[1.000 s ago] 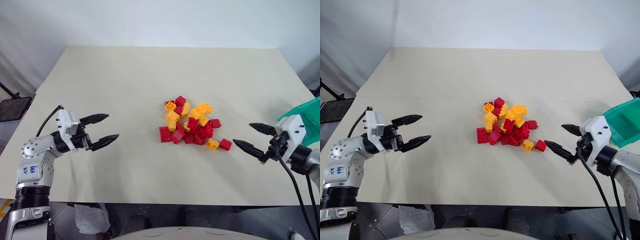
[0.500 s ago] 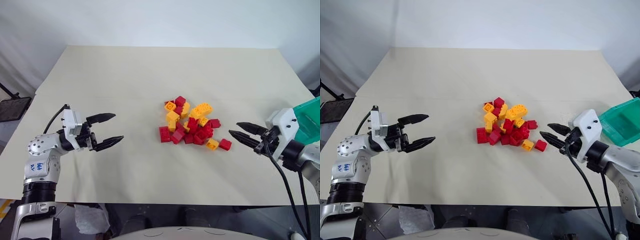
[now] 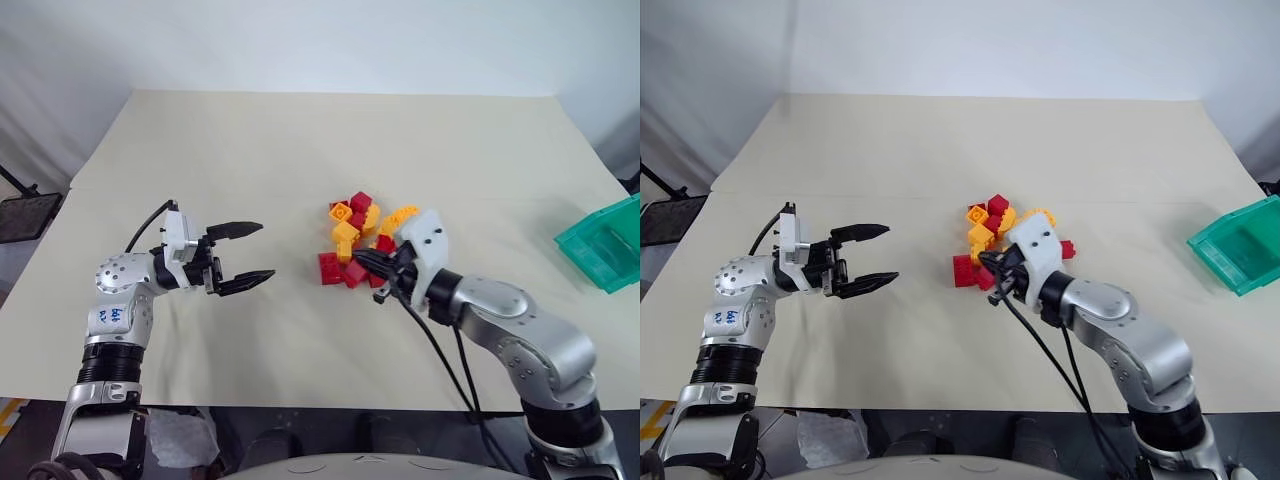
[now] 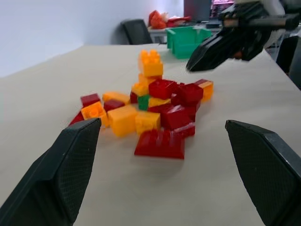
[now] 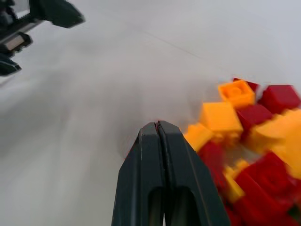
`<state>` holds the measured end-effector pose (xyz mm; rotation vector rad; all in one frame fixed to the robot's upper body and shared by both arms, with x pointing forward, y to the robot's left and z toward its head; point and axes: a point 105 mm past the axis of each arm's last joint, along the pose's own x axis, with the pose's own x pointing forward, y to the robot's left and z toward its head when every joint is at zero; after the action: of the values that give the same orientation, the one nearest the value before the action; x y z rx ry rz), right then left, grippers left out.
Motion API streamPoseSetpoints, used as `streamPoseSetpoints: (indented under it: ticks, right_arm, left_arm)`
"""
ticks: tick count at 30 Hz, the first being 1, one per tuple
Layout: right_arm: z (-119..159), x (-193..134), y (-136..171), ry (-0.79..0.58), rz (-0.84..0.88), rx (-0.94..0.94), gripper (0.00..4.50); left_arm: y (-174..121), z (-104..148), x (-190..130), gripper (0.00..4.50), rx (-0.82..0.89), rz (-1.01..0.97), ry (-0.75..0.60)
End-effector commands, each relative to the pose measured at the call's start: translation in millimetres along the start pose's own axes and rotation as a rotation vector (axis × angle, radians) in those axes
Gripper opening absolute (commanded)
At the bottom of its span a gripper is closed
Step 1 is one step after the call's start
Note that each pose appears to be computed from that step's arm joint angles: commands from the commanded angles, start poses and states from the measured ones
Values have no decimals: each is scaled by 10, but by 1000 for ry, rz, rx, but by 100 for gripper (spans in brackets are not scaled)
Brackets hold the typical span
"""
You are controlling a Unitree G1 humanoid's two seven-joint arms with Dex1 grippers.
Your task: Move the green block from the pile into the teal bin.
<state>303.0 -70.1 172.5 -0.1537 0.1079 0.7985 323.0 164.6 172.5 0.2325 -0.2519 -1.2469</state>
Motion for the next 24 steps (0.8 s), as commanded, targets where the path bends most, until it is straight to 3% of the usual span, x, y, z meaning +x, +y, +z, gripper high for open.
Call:
streamPoseSetpoints:
  ticks: [1, 11, 17, 24]
  right_arm:
    - [-11, 148, -18, -6, -23, -20, 4]
    - [-93, 382, -535, -23, -188, -41, 4]
    - [-172, 188, -1054, -2, -369, -56, 4]
    - [-192, -19, -1362, 15, -471, -80, 4]
  left_arm:
    - [24, 28, 51, 450, 28, -7, -5]
    - [-20, 29, 188, 450, 34, -56, -35]
    - [-20, 40, 238, 450, 38, -63, -44]
    - [21, 47, 266, 450, 42, -59, -45]
